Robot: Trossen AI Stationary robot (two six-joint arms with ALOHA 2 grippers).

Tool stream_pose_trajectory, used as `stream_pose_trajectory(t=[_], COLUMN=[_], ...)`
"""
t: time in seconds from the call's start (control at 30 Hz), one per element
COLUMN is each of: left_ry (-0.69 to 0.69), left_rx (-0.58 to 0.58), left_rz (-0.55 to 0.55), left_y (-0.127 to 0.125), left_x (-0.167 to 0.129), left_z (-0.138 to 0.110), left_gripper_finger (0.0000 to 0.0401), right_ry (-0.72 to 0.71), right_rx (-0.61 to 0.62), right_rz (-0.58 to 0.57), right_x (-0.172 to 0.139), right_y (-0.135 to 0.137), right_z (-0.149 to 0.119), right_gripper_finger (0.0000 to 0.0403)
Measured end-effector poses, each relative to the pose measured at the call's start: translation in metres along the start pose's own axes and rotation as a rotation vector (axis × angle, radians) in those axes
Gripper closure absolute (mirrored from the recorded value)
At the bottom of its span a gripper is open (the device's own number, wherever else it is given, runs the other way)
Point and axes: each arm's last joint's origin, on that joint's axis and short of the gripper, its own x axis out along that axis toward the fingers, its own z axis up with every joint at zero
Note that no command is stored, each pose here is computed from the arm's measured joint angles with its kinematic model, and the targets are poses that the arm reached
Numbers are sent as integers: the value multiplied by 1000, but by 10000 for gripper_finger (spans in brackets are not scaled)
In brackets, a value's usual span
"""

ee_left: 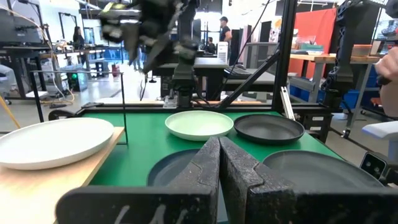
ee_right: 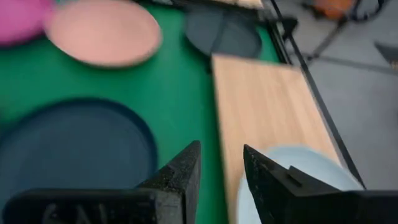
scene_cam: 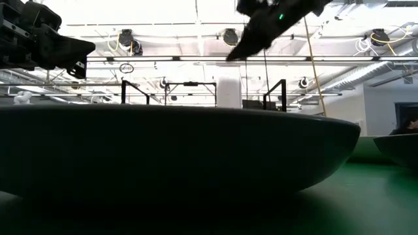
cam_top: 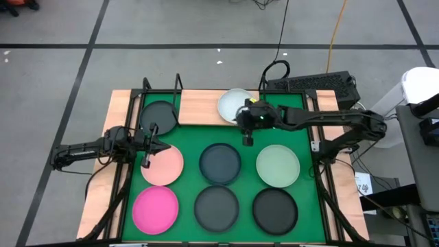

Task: Place and stack plates onto a shelf
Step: Stack the top black plate on top of the white plate on the shelf

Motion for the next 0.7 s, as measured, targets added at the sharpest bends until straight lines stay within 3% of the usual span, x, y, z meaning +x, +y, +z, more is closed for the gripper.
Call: stream_pose_trajectory(t=[0.37, 0.7], left_ry=[0, -5], left_rx=[0, -46], left_rz=[0, 1], left_y=[0, 0], left_x=[0, 0], left_z=[0, 0], left_gripper_finger=[393, 393], right_ry=[-250, -490], right_rx=[-105, -43], right_rz=[92, 59], right_x=[-33, -54], right_y=[48, 51], right_z=[-9, -29], right_gripper_finger=[298, 298])
